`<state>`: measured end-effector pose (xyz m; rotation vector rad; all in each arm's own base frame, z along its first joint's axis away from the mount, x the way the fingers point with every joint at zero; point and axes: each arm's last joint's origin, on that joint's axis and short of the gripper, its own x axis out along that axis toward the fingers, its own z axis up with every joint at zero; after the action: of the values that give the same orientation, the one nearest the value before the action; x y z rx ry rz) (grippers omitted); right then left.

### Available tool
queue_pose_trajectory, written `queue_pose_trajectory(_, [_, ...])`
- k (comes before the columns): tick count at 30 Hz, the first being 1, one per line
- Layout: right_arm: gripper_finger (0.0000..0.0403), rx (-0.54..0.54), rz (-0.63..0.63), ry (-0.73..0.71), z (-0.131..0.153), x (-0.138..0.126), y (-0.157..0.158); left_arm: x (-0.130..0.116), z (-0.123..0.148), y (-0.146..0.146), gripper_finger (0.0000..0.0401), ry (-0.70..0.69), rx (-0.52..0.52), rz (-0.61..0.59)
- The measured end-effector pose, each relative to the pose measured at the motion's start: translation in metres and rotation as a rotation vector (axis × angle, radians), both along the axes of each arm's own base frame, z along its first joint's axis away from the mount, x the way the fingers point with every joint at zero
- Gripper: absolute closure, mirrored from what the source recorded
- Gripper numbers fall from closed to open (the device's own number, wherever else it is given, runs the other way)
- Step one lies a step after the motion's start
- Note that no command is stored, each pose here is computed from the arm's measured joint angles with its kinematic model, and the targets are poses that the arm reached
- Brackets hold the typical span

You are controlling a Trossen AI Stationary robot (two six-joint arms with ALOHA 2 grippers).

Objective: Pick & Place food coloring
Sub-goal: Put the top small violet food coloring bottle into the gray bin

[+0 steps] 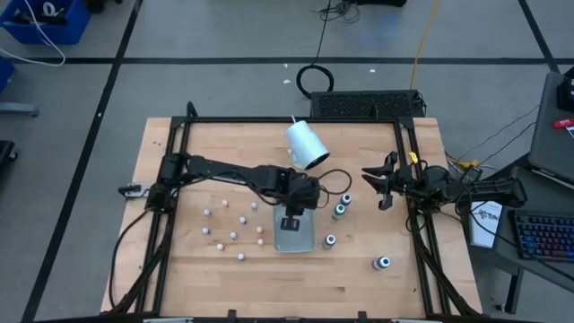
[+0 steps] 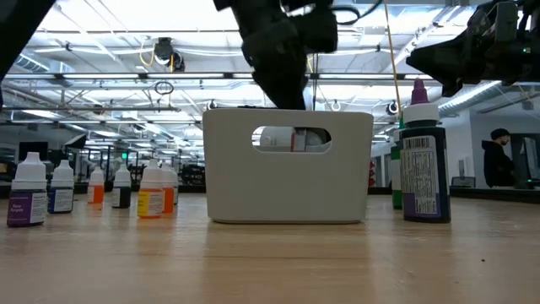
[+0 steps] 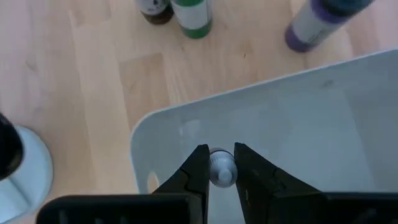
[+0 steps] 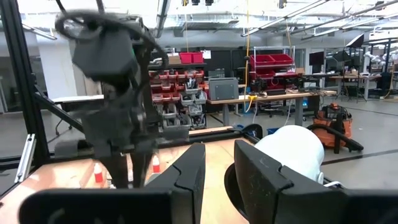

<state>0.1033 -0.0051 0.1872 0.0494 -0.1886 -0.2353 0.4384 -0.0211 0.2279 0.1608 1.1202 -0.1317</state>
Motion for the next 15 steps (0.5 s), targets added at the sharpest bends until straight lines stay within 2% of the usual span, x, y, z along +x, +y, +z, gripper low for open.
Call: queue_pose_trajectory(15, [0.0326,0.003,0.001,-0.001,0.000,0.000,0.000,0.018,-0.048,0.005,0.0347,0.048,-0.017,0.010])
